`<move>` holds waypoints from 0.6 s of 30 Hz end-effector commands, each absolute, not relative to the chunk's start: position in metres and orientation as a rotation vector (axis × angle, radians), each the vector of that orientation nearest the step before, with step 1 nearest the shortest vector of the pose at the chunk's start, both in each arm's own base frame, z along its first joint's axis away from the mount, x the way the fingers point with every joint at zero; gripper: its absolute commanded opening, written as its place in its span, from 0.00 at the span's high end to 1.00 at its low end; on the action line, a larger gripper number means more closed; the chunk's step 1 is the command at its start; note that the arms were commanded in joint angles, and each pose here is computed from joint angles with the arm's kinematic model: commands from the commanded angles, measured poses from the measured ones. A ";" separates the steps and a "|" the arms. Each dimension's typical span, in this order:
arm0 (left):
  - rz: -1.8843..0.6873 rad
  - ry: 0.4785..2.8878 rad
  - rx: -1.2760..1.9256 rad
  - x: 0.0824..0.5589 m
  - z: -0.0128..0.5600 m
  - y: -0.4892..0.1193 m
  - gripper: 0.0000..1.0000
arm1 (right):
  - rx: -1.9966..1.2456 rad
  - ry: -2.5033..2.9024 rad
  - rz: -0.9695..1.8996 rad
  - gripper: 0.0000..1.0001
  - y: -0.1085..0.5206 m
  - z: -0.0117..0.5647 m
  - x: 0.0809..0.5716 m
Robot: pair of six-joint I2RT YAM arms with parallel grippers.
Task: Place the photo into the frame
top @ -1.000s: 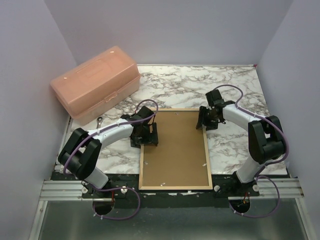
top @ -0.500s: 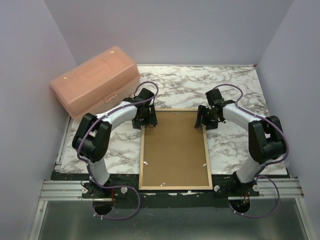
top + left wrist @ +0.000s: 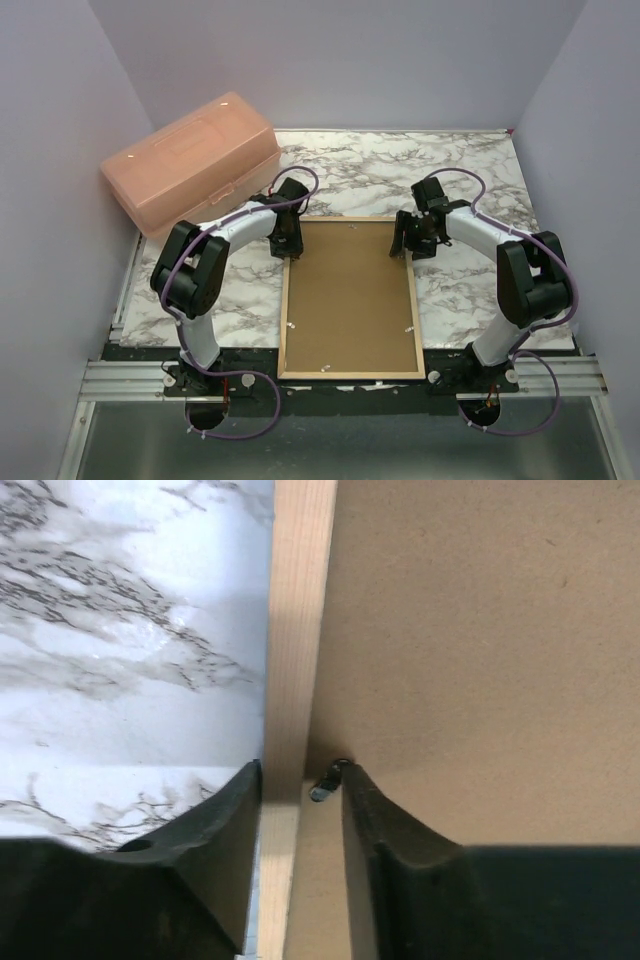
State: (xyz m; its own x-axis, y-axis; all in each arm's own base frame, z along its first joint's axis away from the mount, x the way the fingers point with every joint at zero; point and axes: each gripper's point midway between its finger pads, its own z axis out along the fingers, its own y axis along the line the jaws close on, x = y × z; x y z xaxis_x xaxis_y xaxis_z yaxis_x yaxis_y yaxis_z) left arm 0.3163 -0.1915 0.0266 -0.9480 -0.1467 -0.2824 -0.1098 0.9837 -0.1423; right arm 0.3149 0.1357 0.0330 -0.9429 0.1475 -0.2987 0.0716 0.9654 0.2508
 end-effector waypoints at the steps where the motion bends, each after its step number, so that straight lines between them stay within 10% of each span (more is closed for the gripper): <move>1: -0.081 2.858 -0.174 0.310 0.006 -0.180 0.76 | 0.135 2.807 0.359 0.35 0.139 0.035 0.314; 7: -0.079 2.861 -0.170 0.308 0.003 -0.178 1.00 | 0.132 2.811 0.361 0.35 0.138 0.035 0.311; 15: -0.094 2.848 -0.159 0.305 0.008 -0.177 1.00 | 0.119 2.791 0.377 0.32 0.139 0.041 0.311; 16: -0.095 2.843 -0.163 0.304 0.011 -0.176 0.98 | 0.115 2.784 0.382 0.27 0.140 0.043 0.311; 18: -0.085 2.838 -0.185 0.302 0.017 -0.173 0.57 | 0.126 2.758 0.386 0.16 0.139 0.048 0.313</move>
